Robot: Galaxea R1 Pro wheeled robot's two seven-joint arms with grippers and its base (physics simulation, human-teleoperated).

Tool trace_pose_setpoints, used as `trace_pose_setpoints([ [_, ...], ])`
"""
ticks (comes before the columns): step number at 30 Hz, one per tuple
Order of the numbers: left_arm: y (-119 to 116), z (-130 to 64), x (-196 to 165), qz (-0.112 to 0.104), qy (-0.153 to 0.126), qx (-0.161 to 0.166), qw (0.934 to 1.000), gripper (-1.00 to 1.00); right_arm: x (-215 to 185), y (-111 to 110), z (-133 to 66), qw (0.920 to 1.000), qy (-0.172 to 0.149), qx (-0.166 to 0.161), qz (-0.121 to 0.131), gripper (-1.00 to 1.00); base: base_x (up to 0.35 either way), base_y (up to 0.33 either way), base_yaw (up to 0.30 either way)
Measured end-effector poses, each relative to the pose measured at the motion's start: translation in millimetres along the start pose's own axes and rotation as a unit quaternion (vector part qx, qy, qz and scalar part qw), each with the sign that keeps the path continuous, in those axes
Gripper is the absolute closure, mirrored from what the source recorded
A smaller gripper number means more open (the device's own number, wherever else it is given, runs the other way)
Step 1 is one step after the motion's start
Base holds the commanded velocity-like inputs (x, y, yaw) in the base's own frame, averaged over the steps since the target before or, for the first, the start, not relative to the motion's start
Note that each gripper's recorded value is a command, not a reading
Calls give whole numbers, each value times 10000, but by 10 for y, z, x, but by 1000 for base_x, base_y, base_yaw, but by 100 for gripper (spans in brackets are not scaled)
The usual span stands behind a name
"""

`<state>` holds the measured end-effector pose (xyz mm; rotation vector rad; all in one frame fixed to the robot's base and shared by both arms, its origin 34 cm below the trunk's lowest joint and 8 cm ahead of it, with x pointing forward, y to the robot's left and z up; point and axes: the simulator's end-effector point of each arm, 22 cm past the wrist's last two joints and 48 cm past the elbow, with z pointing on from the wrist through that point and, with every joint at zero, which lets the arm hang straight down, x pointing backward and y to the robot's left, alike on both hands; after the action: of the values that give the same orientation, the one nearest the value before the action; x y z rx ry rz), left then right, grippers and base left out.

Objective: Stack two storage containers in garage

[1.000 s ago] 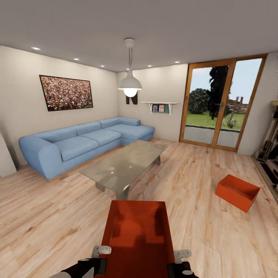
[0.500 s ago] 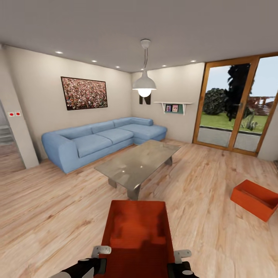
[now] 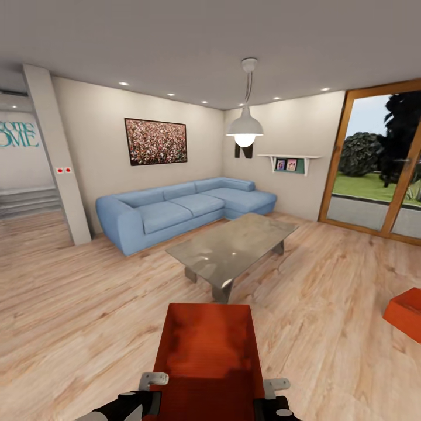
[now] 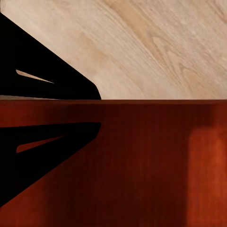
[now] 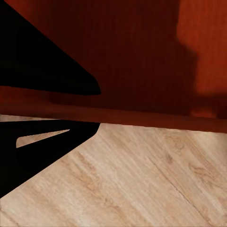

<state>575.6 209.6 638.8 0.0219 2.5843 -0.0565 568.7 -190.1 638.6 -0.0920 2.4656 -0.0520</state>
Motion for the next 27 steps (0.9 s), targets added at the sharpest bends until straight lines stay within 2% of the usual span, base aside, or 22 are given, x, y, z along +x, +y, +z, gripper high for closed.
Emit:
trace_pose_setpoints([
  [27,0,0,-1,1,-2,1,10000,100,0,0,0,10000,-3,0,3,100,0,0,270],
])
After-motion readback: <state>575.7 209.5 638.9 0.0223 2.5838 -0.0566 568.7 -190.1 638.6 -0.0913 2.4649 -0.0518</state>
